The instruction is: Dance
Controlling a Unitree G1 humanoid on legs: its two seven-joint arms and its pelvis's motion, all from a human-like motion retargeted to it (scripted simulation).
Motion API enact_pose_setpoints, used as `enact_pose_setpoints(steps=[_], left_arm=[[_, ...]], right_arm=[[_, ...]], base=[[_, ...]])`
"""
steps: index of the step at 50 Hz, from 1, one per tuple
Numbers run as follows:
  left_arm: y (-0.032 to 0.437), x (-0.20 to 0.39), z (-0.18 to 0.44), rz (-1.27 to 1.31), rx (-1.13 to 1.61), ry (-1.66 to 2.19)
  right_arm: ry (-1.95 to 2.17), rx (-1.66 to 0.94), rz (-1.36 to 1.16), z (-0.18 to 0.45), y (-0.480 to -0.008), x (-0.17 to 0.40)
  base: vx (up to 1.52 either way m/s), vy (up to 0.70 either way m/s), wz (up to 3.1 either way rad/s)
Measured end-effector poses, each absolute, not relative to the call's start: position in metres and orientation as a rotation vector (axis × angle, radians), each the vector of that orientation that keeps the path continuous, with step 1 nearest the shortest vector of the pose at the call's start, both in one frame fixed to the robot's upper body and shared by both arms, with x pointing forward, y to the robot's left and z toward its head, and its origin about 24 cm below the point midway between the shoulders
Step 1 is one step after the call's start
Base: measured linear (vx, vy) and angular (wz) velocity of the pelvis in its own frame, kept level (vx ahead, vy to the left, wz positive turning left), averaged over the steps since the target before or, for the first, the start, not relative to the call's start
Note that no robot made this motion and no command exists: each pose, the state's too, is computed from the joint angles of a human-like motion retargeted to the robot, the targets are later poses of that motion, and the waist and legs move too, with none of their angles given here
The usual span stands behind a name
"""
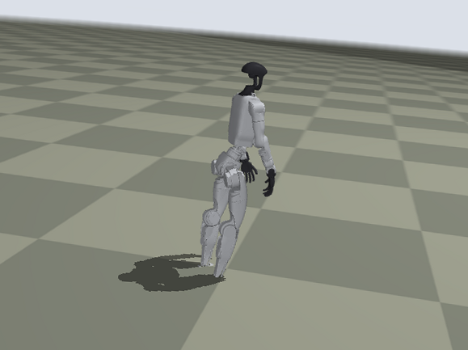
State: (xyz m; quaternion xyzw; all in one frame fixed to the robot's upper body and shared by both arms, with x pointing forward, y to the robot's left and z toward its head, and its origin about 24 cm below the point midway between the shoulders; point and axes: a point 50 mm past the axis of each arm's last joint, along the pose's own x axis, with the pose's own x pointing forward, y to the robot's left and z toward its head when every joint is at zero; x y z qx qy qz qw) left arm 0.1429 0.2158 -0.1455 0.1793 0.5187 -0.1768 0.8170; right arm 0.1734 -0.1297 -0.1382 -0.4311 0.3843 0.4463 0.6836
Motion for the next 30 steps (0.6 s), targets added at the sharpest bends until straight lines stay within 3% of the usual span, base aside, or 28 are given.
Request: enact_pose_setpoints(steps=[8,13,25,30], left_arm=[[0.211,0.150,-0.144,-0.351,0.238,1.070],[0.212,0.144,-0.144,-0.228,0.062,1.030],[0.325,0.151,-0.089,0.545,-0.199,0.589],[0.352,0.158,-0.056,0.685,-0.201,0.385]], right_arm=[[0.840,-0.864,0.968,-0.133,-0.125,0.183],[0.862,-0.763,0.812,-0.131,-0.147,0.187],[0.867,-0.601,0.231,-0.115,-0.236,0.190],[0.821,-0.572,0.129,-0.110,-0.246,0.189]], base=[[0.03,0.00,0.14],[-0.01,-0.03,0.23],[0.01,-0.03,0.20],[0.00,0.00,0.00]])
